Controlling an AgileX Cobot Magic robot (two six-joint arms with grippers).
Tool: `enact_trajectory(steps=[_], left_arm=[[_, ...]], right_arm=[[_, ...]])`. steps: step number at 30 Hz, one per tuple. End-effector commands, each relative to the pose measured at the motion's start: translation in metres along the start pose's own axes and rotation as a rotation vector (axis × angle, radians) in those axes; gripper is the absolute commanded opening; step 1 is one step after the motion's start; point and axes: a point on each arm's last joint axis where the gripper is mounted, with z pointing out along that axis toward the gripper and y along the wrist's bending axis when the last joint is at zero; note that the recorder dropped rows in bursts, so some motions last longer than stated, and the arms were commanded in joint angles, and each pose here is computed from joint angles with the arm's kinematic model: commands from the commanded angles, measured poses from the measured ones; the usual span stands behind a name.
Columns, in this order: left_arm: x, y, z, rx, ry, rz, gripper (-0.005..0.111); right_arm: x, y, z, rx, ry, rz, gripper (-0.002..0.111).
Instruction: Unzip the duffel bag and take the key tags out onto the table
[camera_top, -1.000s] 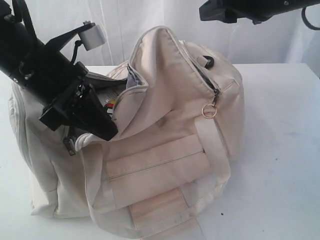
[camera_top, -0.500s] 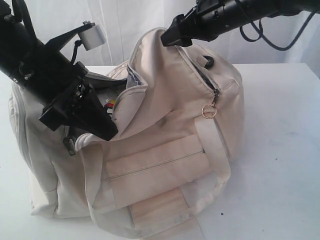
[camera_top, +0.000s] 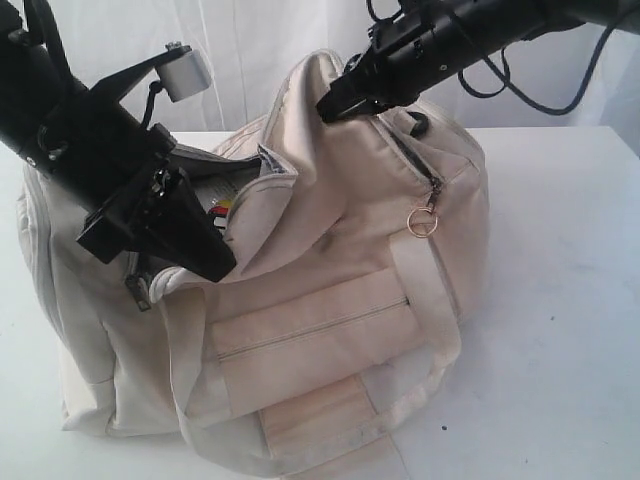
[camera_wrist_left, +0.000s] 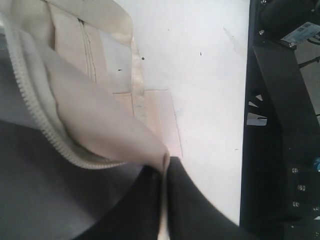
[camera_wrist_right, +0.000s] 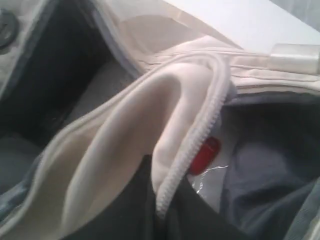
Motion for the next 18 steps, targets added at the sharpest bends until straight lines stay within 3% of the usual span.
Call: enact_trajectory(steps=[1, 3, 5, 9, 18], left_arm=[[0.002, -0.013, -0.001, 0.09, 0.029, -0.009, 0.0], [0.003, -0.012, -0.001, 0.087, 0.035, -0.013, 0.0], [0.004, -0.012, -0.001, 0.078, 0.052, -0.025, 0.0], [0.008, -0.01, -0.002, 0.055, 0.095, -0.072, 0.0], [0.016, -0.006, -0.003, -0.002, 0.183, -0.158, 0.0]], right_arm=[[-0.002, 0.03, -0.036, -0.098, 0.1, -0.082, 0.0], [-0.002, 0.033, -0.045, -0.066, 0.136, -0.106, 0.0], [0.005, 0.032, -0.053, 0.022, 0.212, -0.02, 0.0], [0.018, 0.031, -0.064, 0.144, 0.323, 0.008, 0.0], [0.054, 0.04, -0.056, 0.118, 0.414, 0.164, 0.0]])
